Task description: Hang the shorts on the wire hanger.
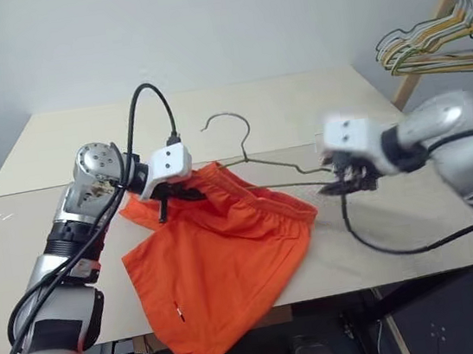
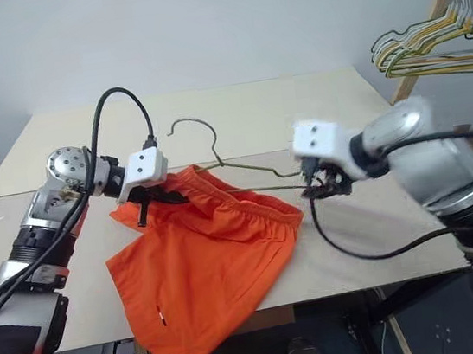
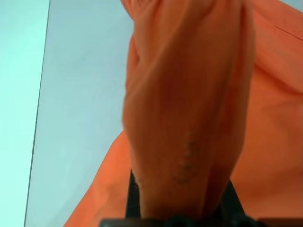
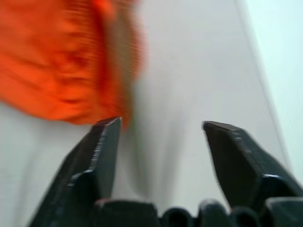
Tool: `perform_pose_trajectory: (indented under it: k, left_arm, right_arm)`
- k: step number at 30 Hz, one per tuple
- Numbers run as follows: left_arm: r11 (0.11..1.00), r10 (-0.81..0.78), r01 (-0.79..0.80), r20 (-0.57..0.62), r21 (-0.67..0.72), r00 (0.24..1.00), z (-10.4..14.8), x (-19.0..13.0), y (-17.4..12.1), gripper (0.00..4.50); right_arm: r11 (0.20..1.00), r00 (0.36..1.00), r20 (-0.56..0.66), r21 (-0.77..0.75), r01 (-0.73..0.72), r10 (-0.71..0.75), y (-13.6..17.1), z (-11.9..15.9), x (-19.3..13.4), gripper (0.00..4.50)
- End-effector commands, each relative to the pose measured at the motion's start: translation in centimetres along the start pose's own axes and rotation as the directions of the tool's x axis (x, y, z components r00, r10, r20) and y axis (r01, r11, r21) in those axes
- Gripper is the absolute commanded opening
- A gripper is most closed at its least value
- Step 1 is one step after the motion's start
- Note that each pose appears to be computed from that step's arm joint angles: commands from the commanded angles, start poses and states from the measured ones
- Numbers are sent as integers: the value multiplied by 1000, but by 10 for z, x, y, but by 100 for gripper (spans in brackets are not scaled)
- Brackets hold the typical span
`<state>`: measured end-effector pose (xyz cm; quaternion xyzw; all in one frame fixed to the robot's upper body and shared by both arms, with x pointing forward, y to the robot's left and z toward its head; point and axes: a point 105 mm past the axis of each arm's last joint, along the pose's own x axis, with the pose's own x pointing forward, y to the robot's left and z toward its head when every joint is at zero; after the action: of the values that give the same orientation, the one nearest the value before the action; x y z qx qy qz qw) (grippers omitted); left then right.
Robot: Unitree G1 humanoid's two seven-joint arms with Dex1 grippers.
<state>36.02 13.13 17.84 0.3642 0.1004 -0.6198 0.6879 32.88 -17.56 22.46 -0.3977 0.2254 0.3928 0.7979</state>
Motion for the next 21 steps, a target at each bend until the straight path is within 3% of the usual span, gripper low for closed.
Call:
perform_pose_trajectory:
  k: [1,5,11,17,21]
  left_arm:
    - [999,47,-47,48,2,998,12,-11,6,0]
    - [998,65,-64,53,-23,996,11,-13,7,0]
    - [997,67,-65,56,-36,996,10,-14,5,0]
    - [996,76,-74,51,-42,996,9,-16,6,0]
    - [996,75,-73,49,-45,996,10,-17,4,0]
  right_arm:
    - [982,989,38,132,137,-143,-21,-16,-33,446]
    - [955,984,64,259,143,-165,-9,-46,-41,446]
    - [883,978,170,468,25,-117,36,-76,-11,446]
    - [751,923,376,632,-191,-82,78,-57,33,446]
    - [662,906,408,711,-237,-114,87,-50,60,446]
